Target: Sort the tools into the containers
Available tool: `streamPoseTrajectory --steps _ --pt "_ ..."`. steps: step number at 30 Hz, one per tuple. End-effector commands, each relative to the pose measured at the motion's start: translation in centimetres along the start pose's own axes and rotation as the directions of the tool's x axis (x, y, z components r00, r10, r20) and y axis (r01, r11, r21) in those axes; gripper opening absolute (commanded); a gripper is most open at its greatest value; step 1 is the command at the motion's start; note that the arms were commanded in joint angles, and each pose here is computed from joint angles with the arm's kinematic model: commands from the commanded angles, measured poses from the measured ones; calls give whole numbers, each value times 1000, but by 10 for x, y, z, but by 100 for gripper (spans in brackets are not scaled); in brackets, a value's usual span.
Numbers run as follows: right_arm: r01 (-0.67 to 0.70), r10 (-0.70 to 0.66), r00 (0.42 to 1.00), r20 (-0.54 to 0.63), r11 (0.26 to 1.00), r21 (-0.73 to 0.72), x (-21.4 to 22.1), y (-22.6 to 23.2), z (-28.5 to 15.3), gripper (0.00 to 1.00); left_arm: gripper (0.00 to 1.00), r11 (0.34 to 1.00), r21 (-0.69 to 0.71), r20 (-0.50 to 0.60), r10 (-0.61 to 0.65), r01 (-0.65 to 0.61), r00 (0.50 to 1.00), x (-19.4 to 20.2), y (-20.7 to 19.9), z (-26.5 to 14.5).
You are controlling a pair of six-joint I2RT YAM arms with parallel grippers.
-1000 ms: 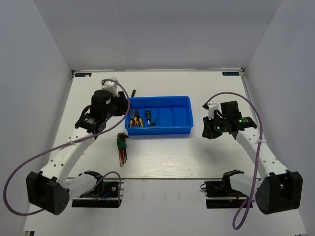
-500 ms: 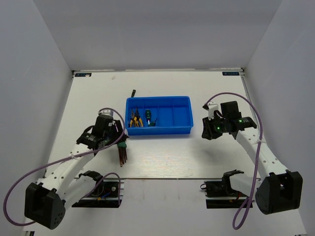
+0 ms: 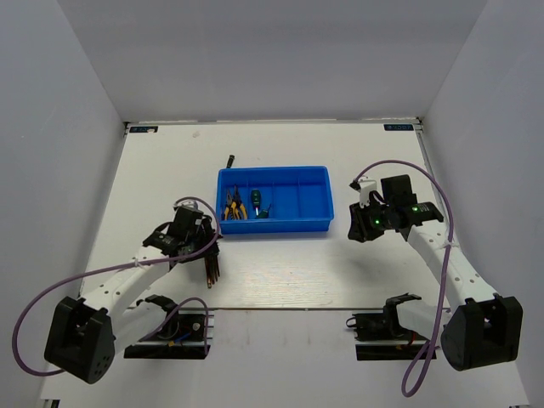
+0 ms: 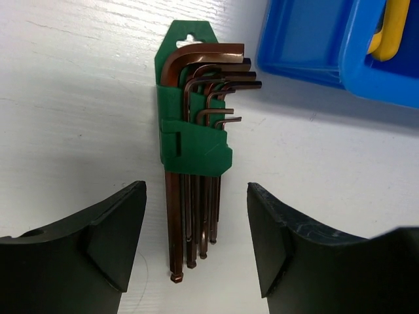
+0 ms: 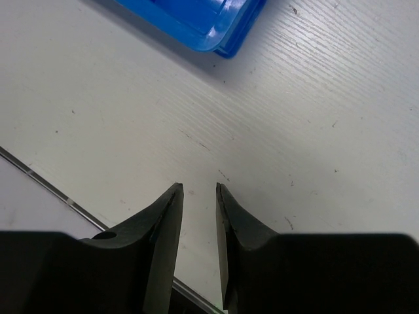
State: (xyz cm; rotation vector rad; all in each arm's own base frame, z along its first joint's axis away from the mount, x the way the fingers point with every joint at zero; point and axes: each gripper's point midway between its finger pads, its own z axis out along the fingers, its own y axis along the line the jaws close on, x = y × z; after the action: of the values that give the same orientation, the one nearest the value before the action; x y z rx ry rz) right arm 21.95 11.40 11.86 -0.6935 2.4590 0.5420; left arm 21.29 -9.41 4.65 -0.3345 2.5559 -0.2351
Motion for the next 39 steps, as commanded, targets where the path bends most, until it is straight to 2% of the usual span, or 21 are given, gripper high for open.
streamPoseTrajectory --steps 1,23,32,35,37,38,39 --pt "9 -9 1000 15 1000 -27 -6 5 -4 33 73 1000 -10 36 -7 7 999 -6 -3 1" --pt "29 -26 999 46 998 -60 -10 15 -13 33 73 963 -247 -40 100 -107 994 18 14 37" --pt "37 -33 998 54 997 -66 -11 18 -15 33 73 939 -322 -104 92 -121 990 51 28 44" --pt "34 -30 998 55 997 -73 -12 19 -15 33 66 944 -315 -104 69 -98 992 56 27 44" --pt "34 -30 998 56 996 -76 -11 20 -16 33 53 940 -325 -118 71 -106 991 62 30 42" --pt "35 -31 998 57 997 -75 -12 19 -16 33 53 941 -322 -117 70 -104 991 63 29 42" --pt "36 -32 998 57 996 -80 -12 21 -16 33 46 941 -322 -117 70 -104 991 63 29 42"
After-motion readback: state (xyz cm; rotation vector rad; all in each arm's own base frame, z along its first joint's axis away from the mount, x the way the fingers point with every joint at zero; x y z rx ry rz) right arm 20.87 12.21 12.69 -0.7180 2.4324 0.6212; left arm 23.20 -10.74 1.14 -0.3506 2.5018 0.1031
